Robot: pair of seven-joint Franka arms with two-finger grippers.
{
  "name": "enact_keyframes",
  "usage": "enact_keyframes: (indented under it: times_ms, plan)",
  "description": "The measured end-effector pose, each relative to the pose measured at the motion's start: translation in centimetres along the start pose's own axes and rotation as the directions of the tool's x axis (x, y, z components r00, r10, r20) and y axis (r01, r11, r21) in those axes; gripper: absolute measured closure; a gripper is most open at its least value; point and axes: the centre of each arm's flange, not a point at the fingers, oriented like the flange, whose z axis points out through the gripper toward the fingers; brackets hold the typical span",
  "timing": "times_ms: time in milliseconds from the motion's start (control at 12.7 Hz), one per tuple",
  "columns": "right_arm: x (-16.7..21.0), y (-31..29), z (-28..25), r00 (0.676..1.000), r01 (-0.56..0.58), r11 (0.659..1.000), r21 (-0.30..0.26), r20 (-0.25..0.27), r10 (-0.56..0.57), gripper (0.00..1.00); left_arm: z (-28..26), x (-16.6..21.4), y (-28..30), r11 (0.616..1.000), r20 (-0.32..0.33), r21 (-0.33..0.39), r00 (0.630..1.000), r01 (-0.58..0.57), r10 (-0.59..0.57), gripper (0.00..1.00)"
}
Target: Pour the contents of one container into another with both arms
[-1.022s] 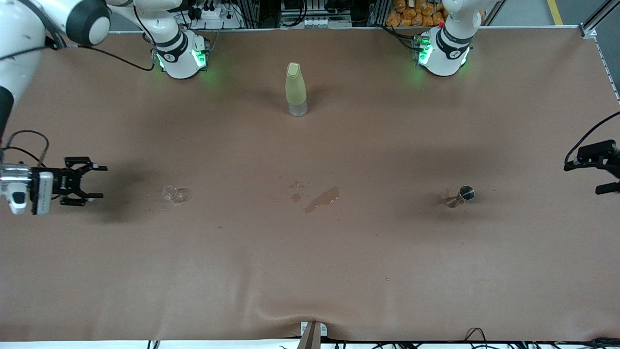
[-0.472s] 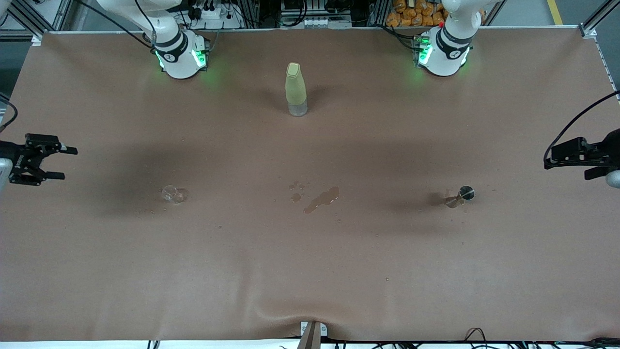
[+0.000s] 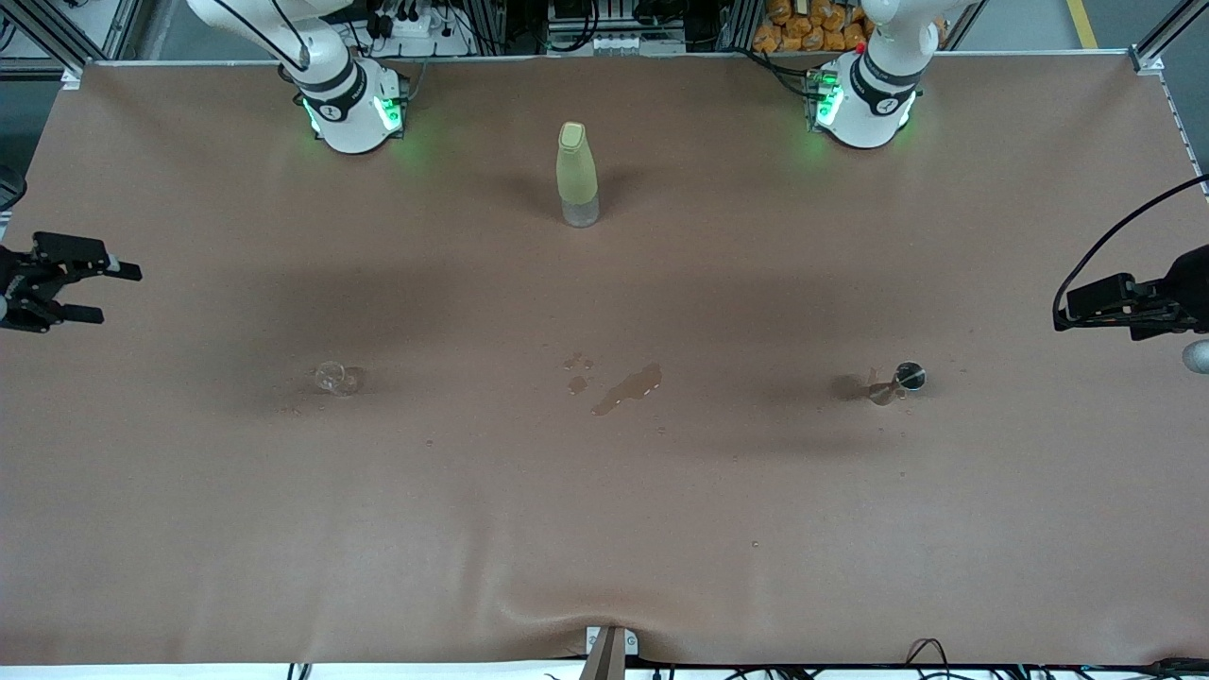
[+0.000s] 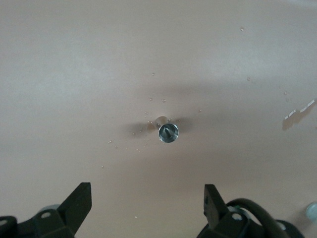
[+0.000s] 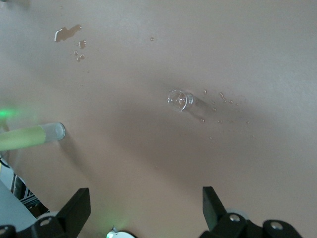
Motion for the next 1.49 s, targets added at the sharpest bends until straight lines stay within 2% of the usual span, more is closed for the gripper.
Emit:
enact_keyframes:
  times_ms: [79,314,472,786,1022,1257,1493]
  plan:
    - [0.3,-1.4,-0.7,0.999,-0.032,0.999,-0.022,0.006,0.032,0.0,0.0,0.0,0.0,1.0,0.0,0.002,1.0,0.014,-0.014,0.0]
    - [0.6,-5.2,-2.3,0.992,-0.121,0.988,-0.097,0.022,0.124,0.0,-0.9,-0.4,0.0,0.997,-0.011,0.072,1.0,0.022,-0.021,0.0]
    - [1.0,-9.0,-3.2,0.984,-0.169,0.971,-0.172,0.033,0.177,0.0,-2.6,-1.6,1.5,0.995,-0.026,0.095,1.0,0.007,-0.004,0.0]
    - [0.6,-14.5,-5.1,0.969,-0.24,0.938,-0.251,-0.005,0.247,0.0,-3.7,-4.6,5.5,0.988,-0.02,0.152,0.999,-0.028,0.031,0.0]
    - [0.1,-16.2,-5.8,0.949,-0.304,0.896,-0.323,-0.025,0.313,0.0,-4.3,-7.0,6.7,0.986,-0.043,0.164,0.998,-0.043,0.05,0.0]
    - [-0.6,-15.4,-5.9,0.937,-0.338,0.877,-0.341,-0.03,0.349,0.0,-4.7,-8.9,7.4,0.985,-0.052,0.166,0.997,-0.055,0.064,0.0]
    - [-0.8,-13.9,-5.2,0.927,-0.36,0.867,-0.345,-0.032,0.372,0.0,-4.7,-9.0,8.4,0.981,-0.054,0.168,0.993,-0.096,0.106,0.0]
